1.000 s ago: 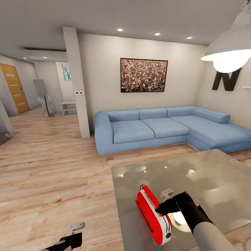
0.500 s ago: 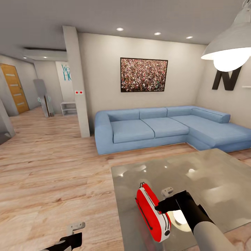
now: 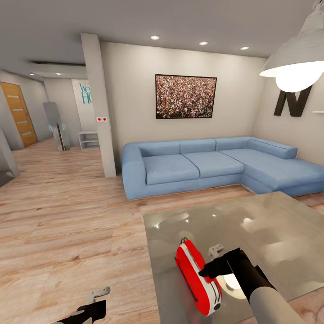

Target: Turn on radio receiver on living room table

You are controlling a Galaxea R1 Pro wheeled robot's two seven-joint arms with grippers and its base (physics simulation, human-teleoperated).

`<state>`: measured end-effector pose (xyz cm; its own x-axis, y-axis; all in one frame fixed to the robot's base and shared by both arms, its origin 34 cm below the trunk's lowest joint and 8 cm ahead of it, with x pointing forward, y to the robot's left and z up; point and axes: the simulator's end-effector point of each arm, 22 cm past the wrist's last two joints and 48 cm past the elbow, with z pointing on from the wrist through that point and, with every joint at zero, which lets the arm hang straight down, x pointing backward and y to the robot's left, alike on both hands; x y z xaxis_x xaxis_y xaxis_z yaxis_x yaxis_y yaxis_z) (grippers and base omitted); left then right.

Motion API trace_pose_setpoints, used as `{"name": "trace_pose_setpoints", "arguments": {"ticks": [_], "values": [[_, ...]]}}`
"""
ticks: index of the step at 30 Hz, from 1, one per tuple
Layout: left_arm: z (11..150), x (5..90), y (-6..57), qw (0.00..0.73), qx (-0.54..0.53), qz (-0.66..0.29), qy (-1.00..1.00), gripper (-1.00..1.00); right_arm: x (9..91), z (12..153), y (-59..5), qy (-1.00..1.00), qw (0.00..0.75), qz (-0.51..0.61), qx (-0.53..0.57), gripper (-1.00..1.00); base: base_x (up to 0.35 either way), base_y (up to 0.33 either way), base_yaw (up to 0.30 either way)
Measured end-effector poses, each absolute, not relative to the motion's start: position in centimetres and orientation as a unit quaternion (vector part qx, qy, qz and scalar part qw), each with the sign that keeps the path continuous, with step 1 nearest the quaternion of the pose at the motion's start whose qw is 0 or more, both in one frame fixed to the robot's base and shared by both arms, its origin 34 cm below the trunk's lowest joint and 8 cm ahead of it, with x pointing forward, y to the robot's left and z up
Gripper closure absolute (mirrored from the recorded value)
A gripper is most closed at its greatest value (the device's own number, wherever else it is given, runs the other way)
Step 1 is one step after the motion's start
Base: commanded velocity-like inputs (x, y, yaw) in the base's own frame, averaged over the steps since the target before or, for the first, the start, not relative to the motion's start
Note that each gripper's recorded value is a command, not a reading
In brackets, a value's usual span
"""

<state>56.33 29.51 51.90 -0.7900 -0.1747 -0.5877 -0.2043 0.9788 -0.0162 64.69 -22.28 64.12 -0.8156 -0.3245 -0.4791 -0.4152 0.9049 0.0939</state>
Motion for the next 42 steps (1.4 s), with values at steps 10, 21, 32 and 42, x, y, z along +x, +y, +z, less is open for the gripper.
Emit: {"name": "trace_pose_setpoints", "arguments": {"ticks": [10,21,32,42], "values": [[52.4,56.3,30.0,0.306,-0.098,0.028,0.947,1.0,64.6,64.6,-22.3,0.948,0.231,0.098,-0.195,-1.0,0.0,0.0,0.0],[54.3,56.3,30.3,0.305,-0.096,0.032,0.947,1.0,64.8,66.5,-22.2,0.948,0.231,0.098,-0.196,-1.0,0.0,0.0,0.0],[56.2,56.4,30.8,0.306,-0.096,0.035,0.947,1.0,64.9,68.4,-22.2,0.948,0.231,0.097,-0.196,-1.0,0.0,0.0,0.0],[57.9,56.4,30.9,0.305,-0.096,0.035,0.947,1.0,65.1,70.0,-22.6,0.949,0.233,0.089,-0.194,-1.0,-0.013,-0.018,0.0]]}}
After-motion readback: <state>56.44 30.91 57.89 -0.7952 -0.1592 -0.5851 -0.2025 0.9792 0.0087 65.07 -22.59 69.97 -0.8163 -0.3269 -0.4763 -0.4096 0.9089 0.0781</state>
